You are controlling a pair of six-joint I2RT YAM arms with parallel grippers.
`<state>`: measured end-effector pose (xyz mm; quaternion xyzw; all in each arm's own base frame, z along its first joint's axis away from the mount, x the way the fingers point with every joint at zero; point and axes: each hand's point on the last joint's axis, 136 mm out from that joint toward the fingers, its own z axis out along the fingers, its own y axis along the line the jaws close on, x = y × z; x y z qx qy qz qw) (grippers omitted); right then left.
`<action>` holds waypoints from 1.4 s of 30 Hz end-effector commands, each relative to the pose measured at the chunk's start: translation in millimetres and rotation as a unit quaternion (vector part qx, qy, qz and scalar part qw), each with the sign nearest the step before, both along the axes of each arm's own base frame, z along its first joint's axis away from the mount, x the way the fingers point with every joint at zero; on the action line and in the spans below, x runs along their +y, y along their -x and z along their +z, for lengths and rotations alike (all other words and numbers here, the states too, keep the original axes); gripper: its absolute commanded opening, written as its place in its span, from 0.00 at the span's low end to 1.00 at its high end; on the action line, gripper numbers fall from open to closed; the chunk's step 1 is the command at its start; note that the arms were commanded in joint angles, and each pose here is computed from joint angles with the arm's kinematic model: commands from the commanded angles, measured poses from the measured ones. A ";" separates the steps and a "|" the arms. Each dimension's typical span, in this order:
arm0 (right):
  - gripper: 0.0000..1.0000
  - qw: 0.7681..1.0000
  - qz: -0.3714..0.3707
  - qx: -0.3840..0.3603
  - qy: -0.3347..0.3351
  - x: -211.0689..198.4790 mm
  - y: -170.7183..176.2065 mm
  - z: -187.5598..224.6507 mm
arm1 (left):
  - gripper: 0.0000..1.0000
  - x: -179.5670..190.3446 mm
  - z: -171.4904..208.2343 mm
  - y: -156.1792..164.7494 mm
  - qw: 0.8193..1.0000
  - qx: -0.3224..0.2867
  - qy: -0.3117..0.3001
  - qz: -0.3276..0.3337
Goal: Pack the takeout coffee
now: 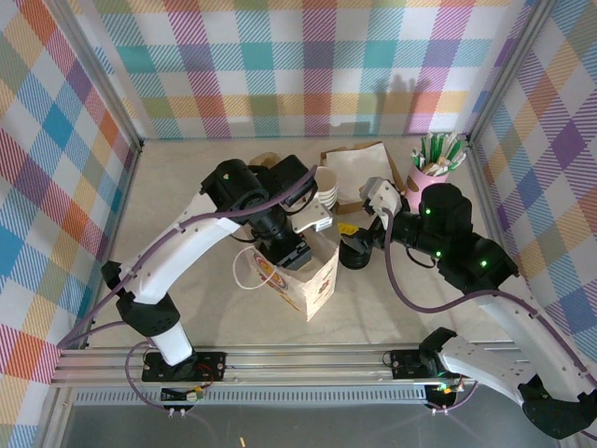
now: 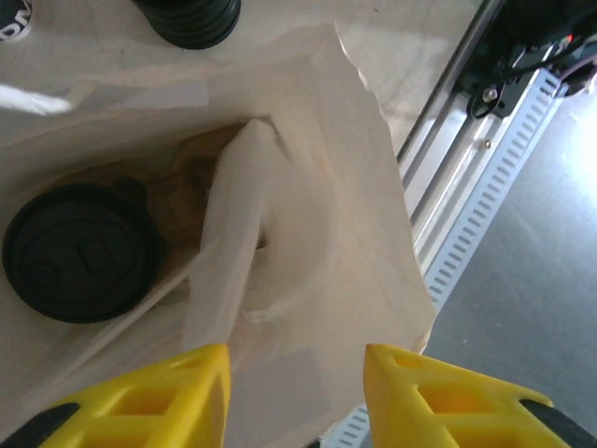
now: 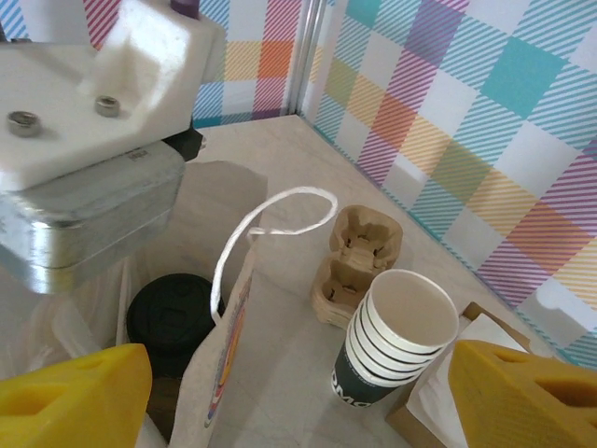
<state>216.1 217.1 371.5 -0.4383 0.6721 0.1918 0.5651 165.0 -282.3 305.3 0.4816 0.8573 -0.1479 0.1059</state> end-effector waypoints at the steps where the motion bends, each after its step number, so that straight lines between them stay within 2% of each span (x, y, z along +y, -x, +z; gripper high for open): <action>1: 0.83 1.000 -0.012 -0.008 0.005 -6.2 -1.5 -1.3 | 0.52 33.2 0.2 23.4 0.998 0.046 -0.052 0.008; 5: 0.83 0.999 -0.031 -0.012 0.006 -8.8 -9.4 -0.5 | 0.53 38.8 8.0 18.3 0.999 0.017 -0.049 0.011; 7: 0.86 0.998 -0.059 -0.003 0.014 -11.4 -21.5 -3.7 | 0.53 40.6 17.1 12.0 0.999 -0.009 -0.041 0.015; 12: 0.86 0.989 -0.136 0.057 0.026 -17.8 -66.2 -16.1 | 0.55 40.5 54.8 -14.8 0.993 -0.111 0.004 0.044; 18: 0.80 0.943 -0.279 0.173 -0.042 -54.3 -139.1 -37.8 | 0.63 41.5 105.7 -63.1 0.953 -0.247 0.078 0.156; 25: 0.78 0.887 -0.366 0.281 -0.016 -60.6 -215.0 -105.7 | 0.70 57.0 144.3 -92.0 0.898 -0.345 0.126 0.241; 30: 0.76 0.851 -0.404 0.334 0.011 -55.9 -264.6 -163.8 | 0.73 72.6 159.2 -99.3 0.873 -0.383 0.131 0.271; 35: 0.77 0.830 -0.431 0.352 0.044 -56.3 -302.0 -214.1 | 0.73 90.0 163.5 -95.7 0.863 -0.397 0.122 0.287; 42: 0.79 0.802 -0.459 0.374 0.078 -65.2 -333.9 -264.7 | 0.73 118.0 168.6 -84.8 0.846 -0.409 0.129 0.318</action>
